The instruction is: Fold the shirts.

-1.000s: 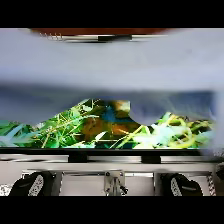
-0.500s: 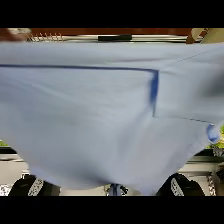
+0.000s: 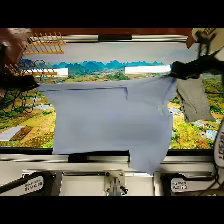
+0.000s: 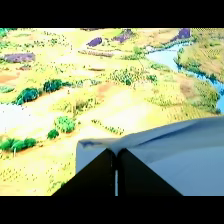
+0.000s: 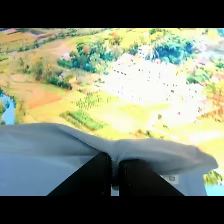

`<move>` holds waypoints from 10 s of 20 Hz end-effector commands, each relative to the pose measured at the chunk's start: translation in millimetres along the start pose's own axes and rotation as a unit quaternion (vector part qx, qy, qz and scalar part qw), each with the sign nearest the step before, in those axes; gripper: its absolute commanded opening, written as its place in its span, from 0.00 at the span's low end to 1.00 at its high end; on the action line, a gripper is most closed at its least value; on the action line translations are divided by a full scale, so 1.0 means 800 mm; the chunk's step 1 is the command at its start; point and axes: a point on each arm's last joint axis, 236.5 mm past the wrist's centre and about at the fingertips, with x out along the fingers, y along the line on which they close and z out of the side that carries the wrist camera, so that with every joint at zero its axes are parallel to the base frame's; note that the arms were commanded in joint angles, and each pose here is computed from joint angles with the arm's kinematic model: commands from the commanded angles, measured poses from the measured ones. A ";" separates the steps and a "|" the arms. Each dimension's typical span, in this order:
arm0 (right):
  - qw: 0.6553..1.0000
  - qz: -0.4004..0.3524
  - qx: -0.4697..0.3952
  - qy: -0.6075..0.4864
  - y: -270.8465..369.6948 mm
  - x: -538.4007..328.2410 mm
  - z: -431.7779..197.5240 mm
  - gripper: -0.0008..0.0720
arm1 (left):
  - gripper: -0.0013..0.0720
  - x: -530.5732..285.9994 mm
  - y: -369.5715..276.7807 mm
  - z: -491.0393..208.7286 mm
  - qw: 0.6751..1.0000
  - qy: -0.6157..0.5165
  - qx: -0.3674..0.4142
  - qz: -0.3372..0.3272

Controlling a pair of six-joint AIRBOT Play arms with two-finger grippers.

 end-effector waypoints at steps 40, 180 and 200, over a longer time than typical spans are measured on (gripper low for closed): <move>0.938 -0.112 0.062 0.323 -0.087 0.095 -0.228 0.21 | 0.07 0.150 0.013 -0.166 0.939 0.341 0.007 -0.054; 0.994 0.066 0.084 0.005 0.131 -0.259 -0.141 0.12 | 0.06 0.227 -0.581 -0.235 0.918 0.165 -0.048 -0.358; 0.980 0.156 0.031 0.122 0.298 0.102 -0.150 0.12 | 0.06 -0.242 -0.189 0.051 0.976 -0.170 0.107 -0.082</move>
